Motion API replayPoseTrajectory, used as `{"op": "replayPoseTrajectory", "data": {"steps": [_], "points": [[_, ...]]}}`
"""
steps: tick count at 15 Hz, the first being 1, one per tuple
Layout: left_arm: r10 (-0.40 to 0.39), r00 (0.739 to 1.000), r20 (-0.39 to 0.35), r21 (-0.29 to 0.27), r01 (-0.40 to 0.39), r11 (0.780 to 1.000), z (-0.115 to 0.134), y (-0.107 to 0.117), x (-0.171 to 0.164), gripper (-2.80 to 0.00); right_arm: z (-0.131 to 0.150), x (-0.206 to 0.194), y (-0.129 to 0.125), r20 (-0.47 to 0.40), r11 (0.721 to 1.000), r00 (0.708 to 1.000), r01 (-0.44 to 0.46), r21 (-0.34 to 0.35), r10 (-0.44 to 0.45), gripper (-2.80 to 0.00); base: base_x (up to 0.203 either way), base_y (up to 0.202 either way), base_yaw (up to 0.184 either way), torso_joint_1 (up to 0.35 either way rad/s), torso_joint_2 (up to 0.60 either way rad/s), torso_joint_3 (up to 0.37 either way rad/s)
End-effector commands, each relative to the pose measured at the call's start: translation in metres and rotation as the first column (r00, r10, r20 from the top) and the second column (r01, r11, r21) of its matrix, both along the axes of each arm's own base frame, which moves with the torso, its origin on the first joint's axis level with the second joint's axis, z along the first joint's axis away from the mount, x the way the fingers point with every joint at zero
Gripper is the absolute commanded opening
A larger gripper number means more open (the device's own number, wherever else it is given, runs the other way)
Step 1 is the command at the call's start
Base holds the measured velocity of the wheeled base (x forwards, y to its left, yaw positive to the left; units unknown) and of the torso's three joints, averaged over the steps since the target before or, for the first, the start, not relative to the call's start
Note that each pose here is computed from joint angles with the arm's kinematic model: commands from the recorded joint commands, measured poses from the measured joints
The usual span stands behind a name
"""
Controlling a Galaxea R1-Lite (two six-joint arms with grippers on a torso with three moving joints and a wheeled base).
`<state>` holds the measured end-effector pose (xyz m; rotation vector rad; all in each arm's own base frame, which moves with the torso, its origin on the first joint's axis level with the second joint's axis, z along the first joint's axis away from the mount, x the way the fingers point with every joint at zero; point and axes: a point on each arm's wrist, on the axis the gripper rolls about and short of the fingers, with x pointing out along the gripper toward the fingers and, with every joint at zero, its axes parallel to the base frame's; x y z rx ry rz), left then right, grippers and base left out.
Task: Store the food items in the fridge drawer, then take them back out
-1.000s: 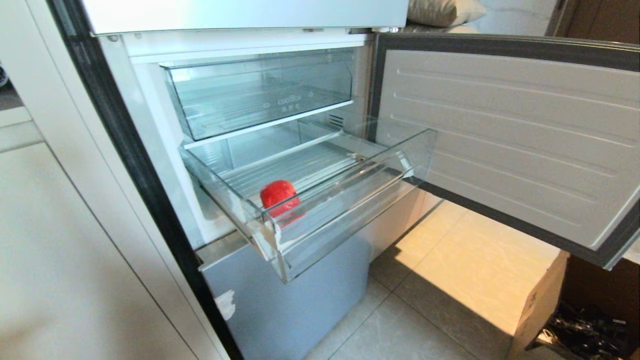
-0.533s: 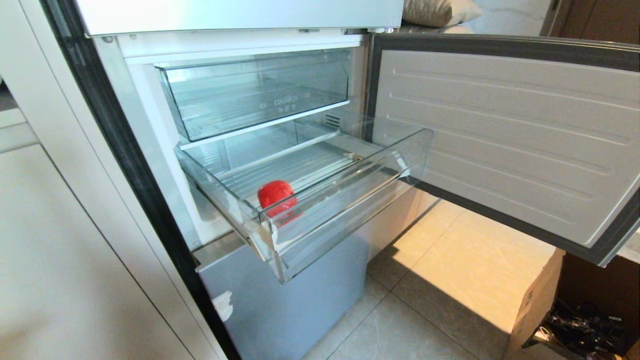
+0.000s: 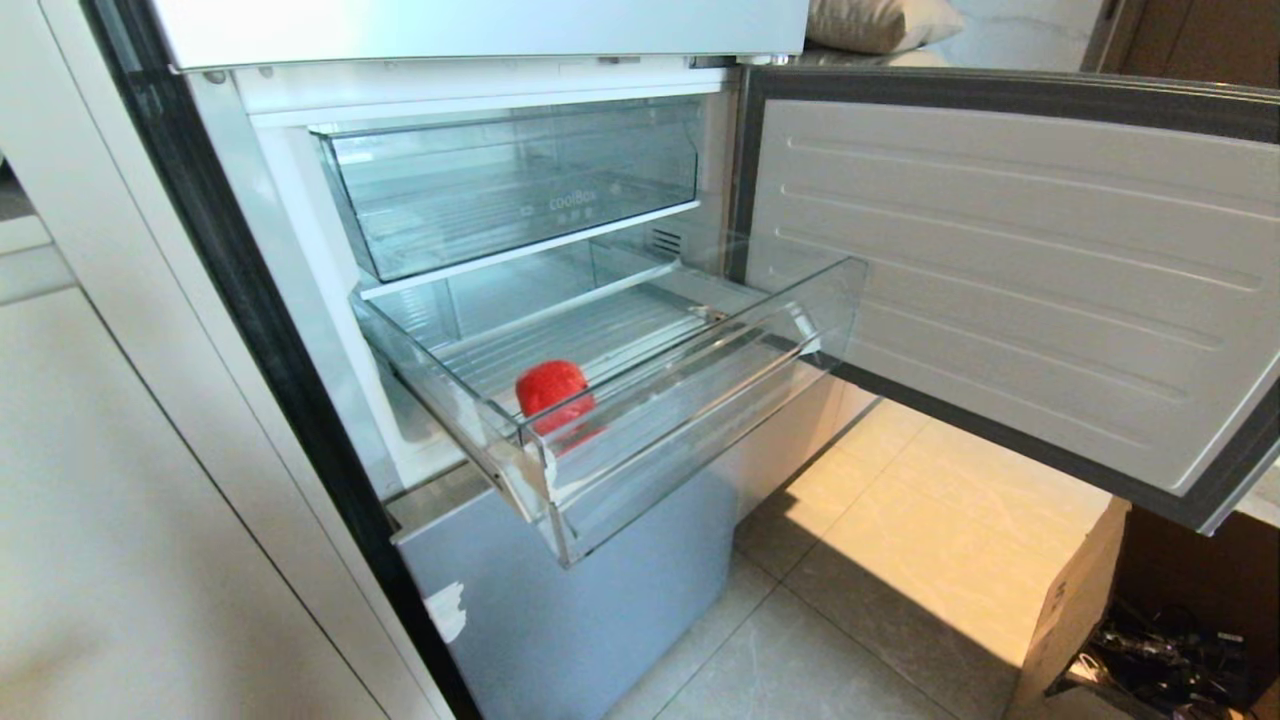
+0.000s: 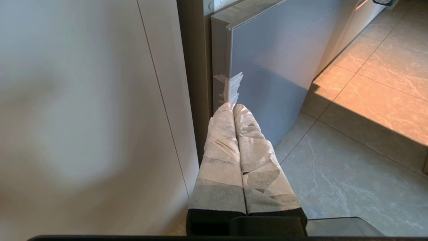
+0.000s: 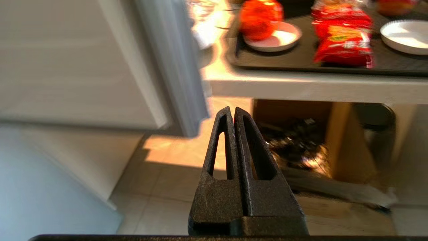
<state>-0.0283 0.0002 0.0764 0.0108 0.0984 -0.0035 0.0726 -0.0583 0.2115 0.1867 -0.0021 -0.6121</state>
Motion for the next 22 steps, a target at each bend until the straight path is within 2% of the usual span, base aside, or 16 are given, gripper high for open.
{"op": "replayPoseTrajectory", "data": {"steps": [1, 4, 7, 9, 11, 13, 14, 18, 19, 22], "points": [[0.000, 1.000, -0.001, 0.000, 0.000, 1.000, 0.000, 0.000, 0.000, -2.80, -0.009, 0.037, -0.040, -0.089, 0.996, 0.995, 0.039, 0.078, -0.032, -2.80, 0.000, 0.000, 0.000, 0.000, 0.00, 0.000], [0.000, 1.000, -0.001, 0.000, 0.000, 1.000, 0.000, 0.000, 0.000, -2.80, -0.004, 0.066, -0.071, -0.050, 0.997, 0.997, 0.060, 0.040, -0.058, -2.80, 0.000, 0.000, 0.000, 0.000, 0.00, 0.000], [0.000, 1.000, -0.001, 0.000, 0.000, 1.000, 0.000, 0.000, 0.000, -2.80, 0.001, 0.093, -0.103, -0.049, 0.995, 0.995, 0.094, 0.043, -0.092, -2.80, 0.000, 0.000, 0.000, 0.000, 0.00, 0.000], [0.000, 1.000, -0.001, 0.000, 0.000, 1.000, 0.000, 0.000, 0.000, -2.80, 0.001, 0.106, -0.118, -0.051, 0.995, 0.995, 0.088, 0.047, -0.085, -2.80, 0.000, 0.000, 0.000, 0.000, 0.00, 0.000], [0.000, 1.000, -0.001, 0.000, 0.000, 1.000, 0.000, 0.000, 0.000, -2.80, -0.002, 0.121, -0.132, -0.034, 0.998, 0.998, 0.047, 0.039, -0.046, -2.80, 0.000, 0.000, 0.000, 0.000, 0.00, 0.000], [0.000, 1.000, -0.001, 0.000, 0.000, 1.000, 0.000, 0.000, 0.000, -2.80, 0.000, 0.133, -0.142, 0.004, 0.998, 0.998, -0.069, 0.013, 0.069, -2.80, 0.000, 0.000, 0.000, 0.000, 0.00, 0.000], [0.000, 1.000, -0.001, 0.000, 0.000, 1.000, 0.000, 0.000, 0.000, -2.80, 0.002, 0.137, -0.148, 0.016, 0.995, 0.995, -0.097, -0.001, 0.097, -2.80, 0.000, 0.000, 0.000, 0.000, 0.00, 0.000], [0.000, 1.000, -0.001, 0.000, 0.000, 1.000, 0.000, 0.000, 0.000, -2.80, -0.003, 0.160, -0.179, 0.015, 0.995, 0.995, -0.094, -0.010, 0.094, -2.80, 0.000, 0.000, 0.000, 0.000, 0.00, 0.000], [0.000, 1.000, -0.001, 0.000, 0.000, 1.000, 0.000, 0.000, 0.000, -2.80, -0.004, 0.165, -0.186, 0.015, 0.996, 0.996, -0.092, -0.011, 0.092, 0.00, 0.000, 0.000, 0.000, 0.000, 0.00, 0.000], [0.000, 1.000, 0.000, 0.000, 0.000, 1.000, 0.000, 0.000, 0.000, -2.80, -0.006, 0.183, -0.210, 0.033, 0.996, 0.996, -0.085, -0.026, 0.086, 0.00, 0.000, 0.000, 0.000, 0.000, 0.00, 0.000]]}}
